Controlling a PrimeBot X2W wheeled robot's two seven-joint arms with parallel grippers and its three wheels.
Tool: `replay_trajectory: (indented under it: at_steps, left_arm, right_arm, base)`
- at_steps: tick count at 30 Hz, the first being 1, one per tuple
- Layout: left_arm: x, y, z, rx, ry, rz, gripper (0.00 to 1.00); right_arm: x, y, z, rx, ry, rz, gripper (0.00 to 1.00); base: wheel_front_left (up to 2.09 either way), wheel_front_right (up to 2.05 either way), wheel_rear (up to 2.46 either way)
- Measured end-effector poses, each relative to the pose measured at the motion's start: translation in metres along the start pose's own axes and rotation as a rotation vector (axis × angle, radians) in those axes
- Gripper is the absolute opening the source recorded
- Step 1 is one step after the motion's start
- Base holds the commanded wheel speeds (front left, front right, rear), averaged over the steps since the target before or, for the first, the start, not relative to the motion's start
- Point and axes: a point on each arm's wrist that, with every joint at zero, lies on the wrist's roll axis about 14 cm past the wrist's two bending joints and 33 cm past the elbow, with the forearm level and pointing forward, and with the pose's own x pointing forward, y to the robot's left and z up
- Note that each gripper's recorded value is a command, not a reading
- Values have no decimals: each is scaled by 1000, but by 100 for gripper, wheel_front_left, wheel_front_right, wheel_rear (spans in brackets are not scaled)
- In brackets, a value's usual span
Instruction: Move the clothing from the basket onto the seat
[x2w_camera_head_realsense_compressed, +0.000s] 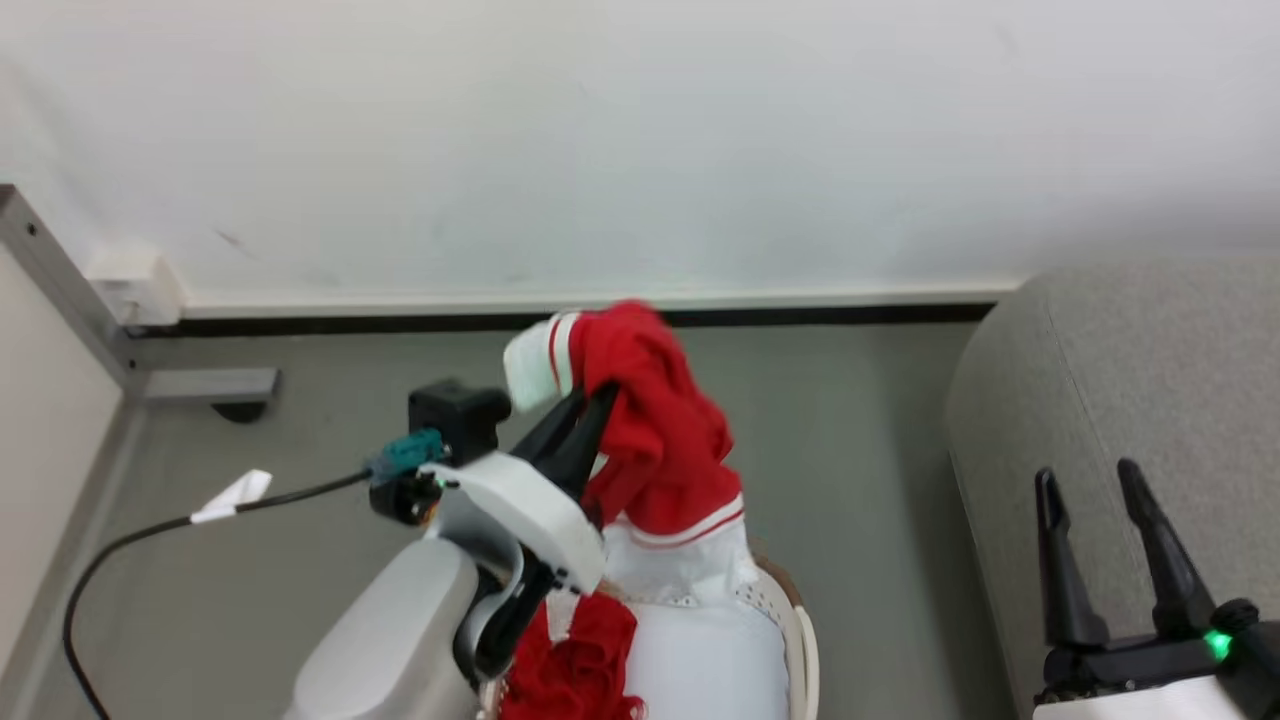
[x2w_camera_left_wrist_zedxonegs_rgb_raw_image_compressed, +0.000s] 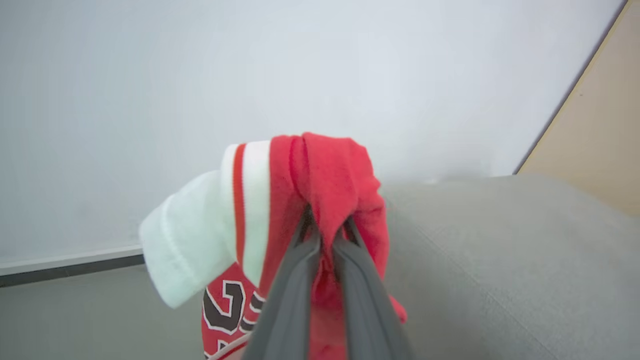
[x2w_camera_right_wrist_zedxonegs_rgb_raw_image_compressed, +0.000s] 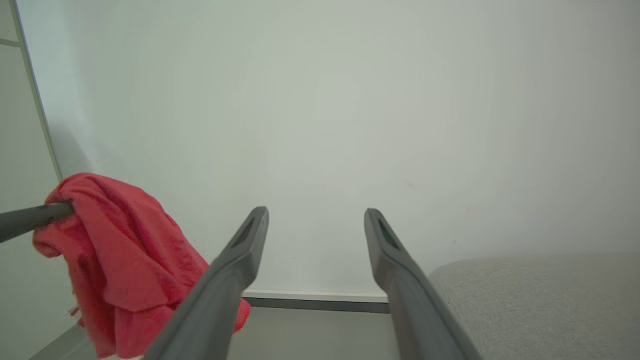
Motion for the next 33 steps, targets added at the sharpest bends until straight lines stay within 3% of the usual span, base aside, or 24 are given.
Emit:
replay_trajectory:
  at_steps: [1, 4, 8, 20, 33]
  left_arm:
    - [0, 0, 0, 0, 0, 0, 0]
    - [-6, -17, 62, 15, -149, -20, 0]
    - [-12, -24, 86, 32, -196, -24, 0]
    - [-22, -30, 82, 15, -169, -20, 0]
    - [-29, -44, 63, -2, -118, -44, 0]
  right_arm:
    - [0, 0, 0, 0, 0, 0, 100]
    - [-3, 17, 8, 15, -21, 48, 100]
    - [-3, 25, 11, 23, -31, 74, 100]
    - [-8, 55, 9, 35, -14, 190, 100]
    - [-5, 129, -24, -21, 95, 479, 100]
  base:
    - [0, 0, 0]
    - [0, 0, 0]
    - [0, 0, 0]
    - [0, 0, 0]
    - [0, 0, 0]
